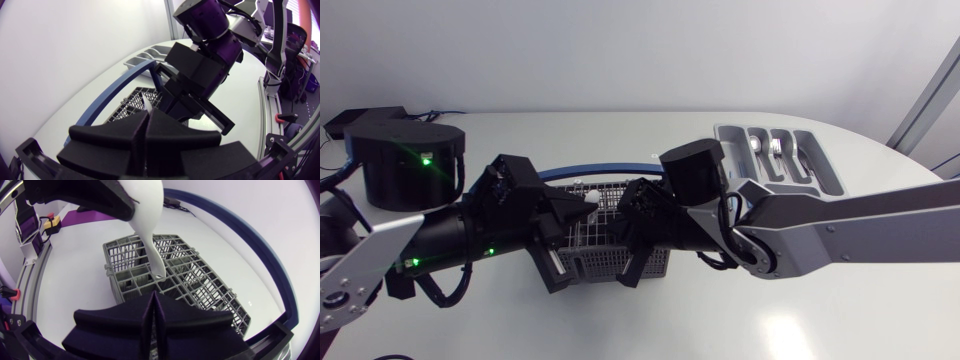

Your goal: Unload the cutlery basket into the drawer organizer.

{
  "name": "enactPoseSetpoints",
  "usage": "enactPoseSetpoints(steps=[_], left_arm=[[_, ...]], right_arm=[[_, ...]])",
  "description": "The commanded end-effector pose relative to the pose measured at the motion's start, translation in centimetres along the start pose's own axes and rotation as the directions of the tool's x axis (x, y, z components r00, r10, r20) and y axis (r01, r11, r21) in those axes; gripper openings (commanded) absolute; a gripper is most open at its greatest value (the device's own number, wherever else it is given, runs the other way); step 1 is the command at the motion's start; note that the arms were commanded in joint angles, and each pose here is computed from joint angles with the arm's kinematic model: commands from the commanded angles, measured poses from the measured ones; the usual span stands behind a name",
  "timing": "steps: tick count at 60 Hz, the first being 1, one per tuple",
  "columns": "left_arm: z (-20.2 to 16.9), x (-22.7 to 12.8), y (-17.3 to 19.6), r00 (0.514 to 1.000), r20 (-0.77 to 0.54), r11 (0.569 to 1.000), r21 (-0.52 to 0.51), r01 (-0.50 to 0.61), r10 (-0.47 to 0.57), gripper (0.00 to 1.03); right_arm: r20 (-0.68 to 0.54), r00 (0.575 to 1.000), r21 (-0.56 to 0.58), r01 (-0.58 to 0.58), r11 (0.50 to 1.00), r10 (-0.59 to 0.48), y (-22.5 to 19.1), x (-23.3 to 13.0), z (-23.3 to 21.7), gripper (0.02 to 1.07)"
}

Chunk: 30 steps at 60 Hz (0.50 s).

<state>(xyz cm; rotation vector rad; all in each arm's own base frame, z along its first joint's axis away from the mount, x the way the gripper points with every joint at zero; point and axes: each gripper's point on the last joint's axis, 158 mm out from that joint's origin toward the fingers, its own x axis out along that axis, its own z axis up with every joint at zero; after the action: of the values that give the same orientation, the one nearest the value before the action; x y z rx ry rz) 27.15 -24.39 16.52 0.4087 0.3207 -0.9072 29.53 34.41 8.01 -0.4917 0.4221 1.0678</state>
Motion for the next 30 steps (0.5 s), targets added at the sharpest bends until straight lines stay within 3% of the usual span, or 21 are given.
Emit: enactPoseSetpoints(steps=[1, 30], left_arm=[[1.2, 0.2, 0.2, 1.000, 0.021, 1.000, -0.010, 0.003, -0.002, 0.12], [2.5, -0.2, 1.1, 0.997, 0.052, 0.997, -0.061, -0.057, 0.060, 0.12]], right_arm=[[-0.030, 0.999, 0.028, -0.015, 0.999, 0.016, 0.6, 0.8, -0.8, 0.08], [-0.052, 0.999, 0.032, -0.009, 0.999, 0.011, 0.4, 1.3, -1.7, 0.08]])
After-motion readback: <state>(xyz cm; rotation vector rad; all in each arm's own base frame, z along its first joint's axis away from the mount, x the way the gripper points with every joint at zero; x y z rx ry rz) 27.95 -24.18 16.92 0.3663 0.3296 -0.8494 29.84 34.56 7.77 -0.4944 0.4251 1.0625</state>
